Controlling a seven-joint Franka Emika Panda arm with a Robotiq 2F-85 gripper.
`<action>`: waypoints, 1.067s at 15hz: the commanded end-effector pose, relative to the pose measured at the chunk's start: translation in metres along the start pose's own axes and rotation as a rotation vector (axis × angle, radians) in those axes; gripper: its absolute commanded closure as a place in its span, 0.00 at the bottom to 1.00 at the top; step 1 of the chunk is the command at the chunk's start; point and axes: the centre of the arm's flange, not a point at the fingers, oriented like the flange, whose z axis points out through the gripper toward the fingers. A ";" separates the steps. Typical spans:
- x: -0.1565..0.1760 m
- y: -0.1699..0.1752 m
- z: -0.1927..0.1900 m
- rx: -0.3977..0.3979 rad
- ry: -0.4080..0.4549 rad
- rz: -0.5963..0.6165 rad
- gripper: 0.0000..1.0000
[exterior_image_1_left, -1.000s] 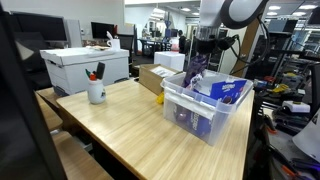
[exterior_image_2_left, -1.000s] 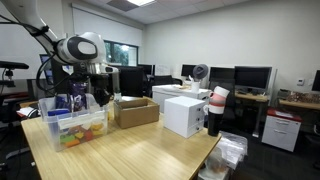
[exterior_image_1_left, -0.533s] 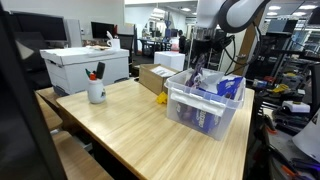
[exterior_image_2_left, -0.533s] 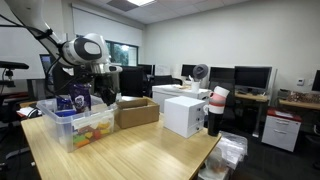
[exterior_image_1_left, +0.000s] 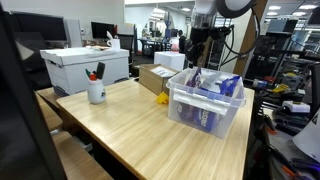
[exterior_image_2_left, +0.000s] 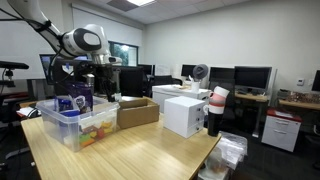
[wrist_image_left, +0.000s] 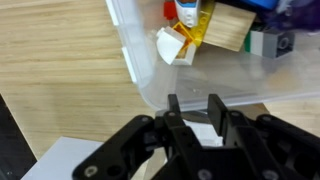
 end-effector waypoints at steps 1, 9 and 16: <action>0.002 -0.014 -0.057 0.057 0.002 -0.007 0.35; 0.006 -0.072 -0.096 0.192 0.106 -0.090 0.01; 0.001 -0.195 -0.049 0.330 0.179 -0.235 0.00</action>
